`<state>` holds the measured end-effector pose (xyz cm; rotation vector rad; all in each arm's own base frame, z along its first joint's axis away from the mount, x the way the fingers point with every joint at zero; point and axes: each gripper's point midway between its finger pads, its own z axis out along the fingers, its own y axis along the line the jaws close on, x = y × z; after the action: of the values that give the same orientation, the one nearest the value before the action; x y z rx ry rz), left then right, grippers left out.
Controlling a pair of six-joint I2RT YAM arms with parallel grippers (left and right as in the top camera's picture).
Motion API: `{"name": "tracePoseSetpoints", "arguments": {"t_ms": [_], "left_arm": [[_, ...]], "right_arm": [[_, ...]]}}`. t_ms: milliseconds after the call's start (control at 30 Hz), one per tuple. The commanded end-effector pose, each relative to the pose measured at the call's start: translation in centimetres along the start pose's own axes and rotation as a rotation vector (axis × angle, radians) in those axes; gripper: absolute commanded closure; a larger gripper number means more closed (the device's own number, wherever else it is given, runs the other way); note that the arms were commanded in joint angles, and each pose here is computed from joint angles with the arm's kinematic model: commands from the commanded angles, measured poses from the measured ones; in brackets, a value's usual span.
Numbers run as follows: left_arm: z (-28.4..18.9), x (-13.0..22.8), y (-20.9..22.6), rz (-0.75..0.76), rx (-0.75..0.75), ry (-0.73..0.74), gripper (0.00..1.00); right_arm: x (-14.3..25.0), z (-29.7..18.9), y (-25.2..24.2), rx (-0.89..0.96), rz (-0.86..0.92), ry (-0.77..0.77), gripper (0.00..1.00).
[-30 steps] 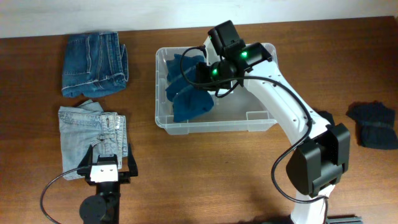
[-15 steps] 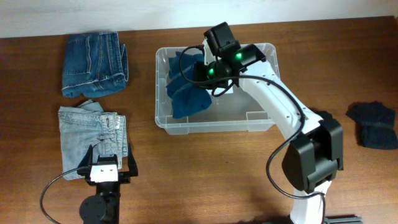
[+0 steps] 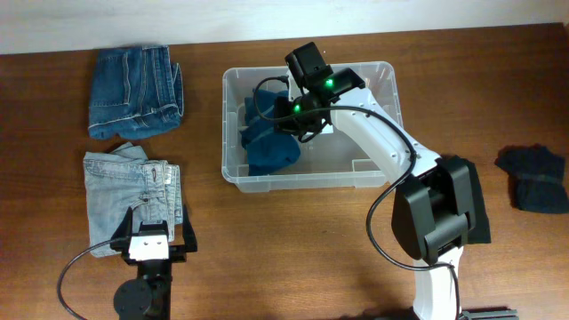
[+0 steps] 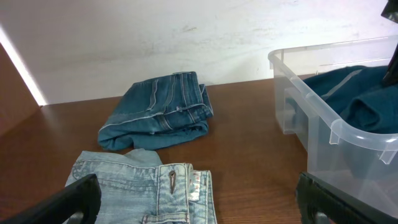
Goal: Pack container
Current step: 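Carry the teal garment into the clear bin's left side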
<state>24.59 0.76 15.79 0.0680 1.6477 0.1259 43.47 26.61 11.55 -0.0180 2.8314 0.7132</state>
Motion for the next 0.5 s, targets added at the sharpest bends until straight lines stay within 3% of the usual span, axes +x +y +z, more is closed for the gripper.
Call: {"name": "tracePoseSetpoints", "arguments": {"t_ms": [0, 367, 467], "left_arm": [[0.00, 0.10, 0.01, 0.016, -0.003, 0.000, 0.01], [0.00, 0.10, 0.01, 0.016, -0.003, 0.000, 0.01], [0.00, 0.10, 0.01, 0.016, -0.003, 0.000, 0.01]], "right_arm": [[0.38, 0.69, 0.80, -0.012, -0.001, 0.008, 0.91], [1.02, 1.37, 1.01, -0.010, -0.006, 0.030, 0.87], [1.22, 1.37, 0.88, -0.005, -0.003, 0.038, 0.65]]}}
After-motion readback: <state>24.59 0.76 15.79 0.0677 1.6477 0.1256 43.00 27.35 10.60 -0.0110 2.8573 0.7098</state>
